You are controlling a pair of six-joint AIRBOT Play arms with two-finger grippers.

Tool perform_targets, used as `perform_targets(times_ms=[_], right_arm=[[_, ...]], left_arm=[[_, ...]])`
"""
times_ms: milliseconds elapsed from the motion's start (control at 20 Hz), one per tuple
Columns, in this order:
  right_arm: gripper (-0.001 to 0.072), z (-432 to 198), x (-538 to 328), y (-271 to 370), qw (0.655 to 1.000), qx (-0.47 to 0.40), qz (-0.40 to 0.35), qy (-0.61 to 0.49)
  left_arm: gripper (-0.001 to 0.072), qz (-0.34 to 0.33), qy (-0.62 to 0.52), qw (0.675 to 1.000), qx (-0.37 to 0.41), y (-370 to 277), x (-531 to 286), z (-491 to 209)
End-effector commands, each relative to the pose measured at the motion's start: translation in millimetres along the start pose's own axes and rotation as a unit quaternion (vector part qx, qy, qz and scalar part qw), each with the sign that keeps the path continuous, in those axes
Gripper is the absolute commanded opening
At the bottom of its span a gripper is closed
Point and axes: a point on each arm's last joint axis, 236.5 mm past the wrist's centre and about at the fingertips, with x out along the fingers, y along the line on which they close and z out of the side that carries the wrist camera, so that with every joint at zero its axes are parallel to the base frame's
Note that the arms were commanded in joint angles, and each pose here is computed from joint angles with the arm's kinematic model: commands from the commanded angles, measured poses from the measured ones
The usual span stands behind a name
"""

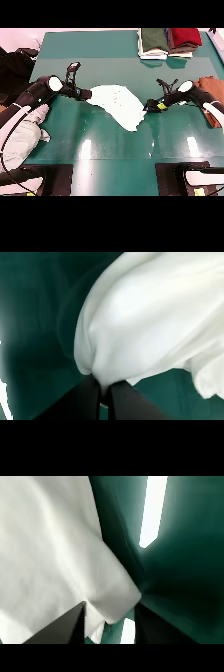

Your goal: Fold the shirts.

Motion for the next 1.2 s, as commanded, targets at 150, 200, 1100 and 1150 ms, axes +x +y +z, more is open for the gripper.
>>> perform_targets(times_ms=[150, 200, 1100, 1150], right_arm=[[0.0016, 51.7, -36.1, 32.2, 0.995, -0.073, -0.001, -0.073], [0.0016, 65.2, -69.7, 44.7, 0.989, -0.098, -0.007, -0.110], [0.0014, 10.8, -300.6, 111.0, 0.932, -0.202, -0.092, -0.285], [0.0014, 7.5, -280.1, 90.8, 0.942, -0.186, -0.109, -0.256]], left_arm=[[0.0024, 0.010, -0.039, 0.999, 0.035, -7.8, -35.1, 31.6], [0.0024, 0.022, -0.083, 0.994, 0.062, -12.7, -67.2, 57.7], [0.0024, 0.014, -0.093, 0.962, 0.255, -95.4, -185.4, 47.1], [0.0024, 0.014, -0.038, 0.965, 0.259, -90.4, -149.0, 21.8]])
